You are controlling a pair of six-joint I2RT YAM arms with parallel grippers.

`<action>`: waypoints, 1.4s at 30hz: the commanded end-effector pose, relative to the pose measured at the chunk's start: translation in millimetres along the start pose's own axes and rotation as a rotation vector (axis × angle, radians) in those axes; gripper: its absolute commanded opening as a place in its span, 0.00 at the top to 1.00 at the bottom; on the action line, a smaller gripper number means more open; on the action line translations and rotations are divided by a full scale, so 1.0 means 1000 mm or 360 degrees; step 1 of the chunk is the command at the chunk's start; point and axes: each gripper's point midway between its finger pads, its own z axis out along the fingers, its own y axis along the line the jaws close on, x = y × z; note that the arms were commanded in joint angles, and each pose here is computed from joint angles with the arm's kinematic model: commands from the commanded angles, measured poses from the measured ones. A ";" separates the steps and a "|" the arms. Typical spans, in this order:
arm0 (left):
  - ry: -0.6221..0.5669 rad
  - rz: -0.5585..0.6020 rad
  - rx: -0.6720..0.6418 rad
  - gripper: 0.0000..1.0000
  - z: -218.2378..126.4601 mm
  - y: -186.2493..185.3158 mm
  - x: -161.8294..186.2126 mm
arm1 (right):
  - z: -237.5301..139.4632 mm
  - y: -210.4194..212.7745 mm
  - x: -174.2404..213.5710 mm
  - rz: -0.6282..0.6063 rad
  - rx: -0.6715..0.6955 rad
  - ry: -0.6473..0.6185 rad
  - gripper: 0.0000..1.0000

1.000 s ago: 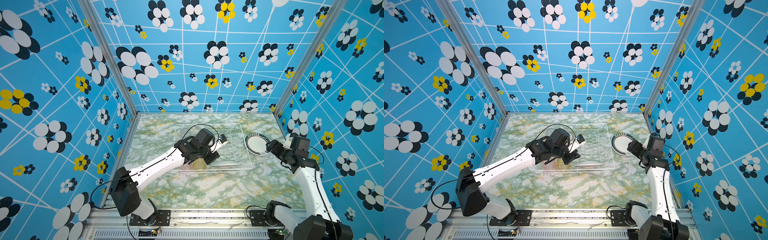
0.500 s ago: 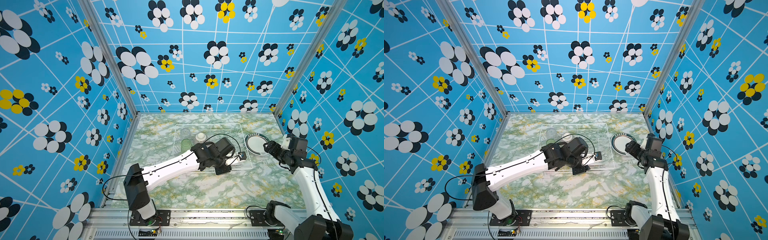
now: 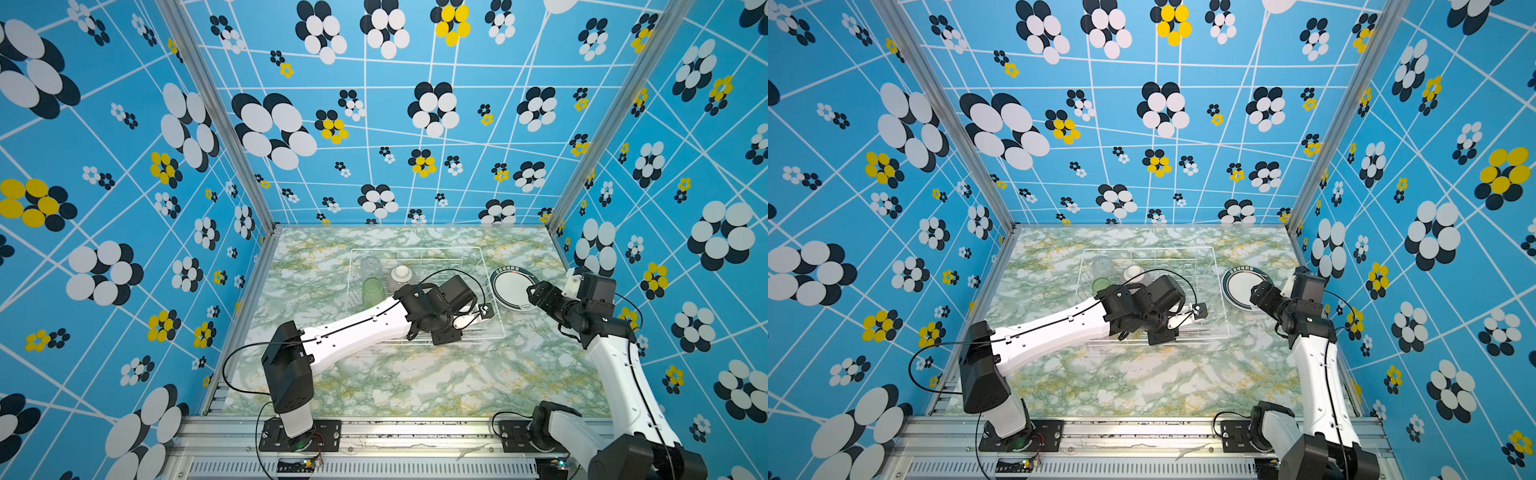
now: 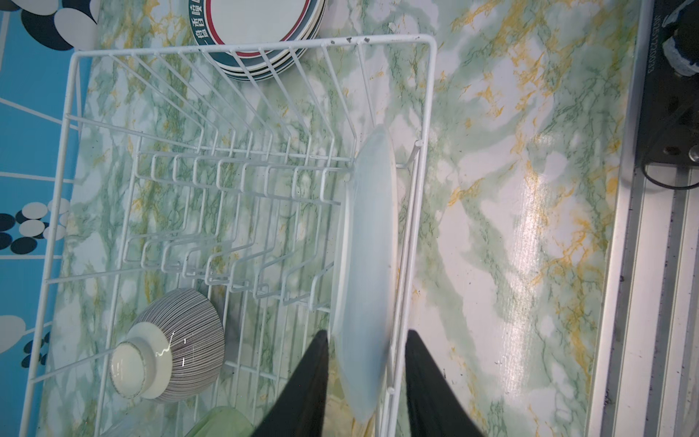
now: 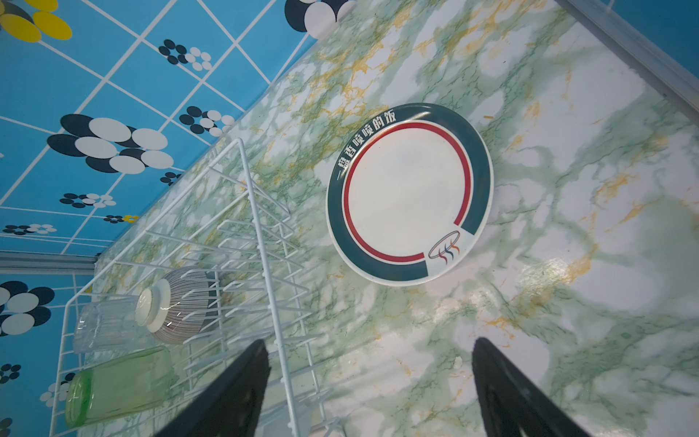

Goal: Unload the mixed dishes from the dish rack
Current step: 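Reach left gripper into the rack toward the white plate, then close the left gripper on the rim of the white plate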

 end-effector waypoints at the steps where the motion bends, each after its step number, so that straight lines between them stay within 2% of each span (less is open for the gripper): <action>1: 0.0019 0.0048 0.0019 0.65 0.002 -0.001 -0.006 | 0.000 0.006 -0.001 -0.0002 -0.0044 -0.0010 0.14; 9: 0.0112 0.0100 0.0067 0.65 0.015 -0.006 -0.003 | 0.001 0.006 -0.003 0.0003 -0.0046 -0.0024 0.14; 22: 0.0266 0.0146 -0.0099 0.68 0.036 0.017 0.002 | 0.003 0.005 -0.004 0.0003 -0.0040 -0.0017 0.14; 42: 0.0378 0.0176 -0.0178 0.84 0.050 0.029 0.005 | 0.008 0.000 -0.002 -0.0002 -0.0008 -0.0012 0.14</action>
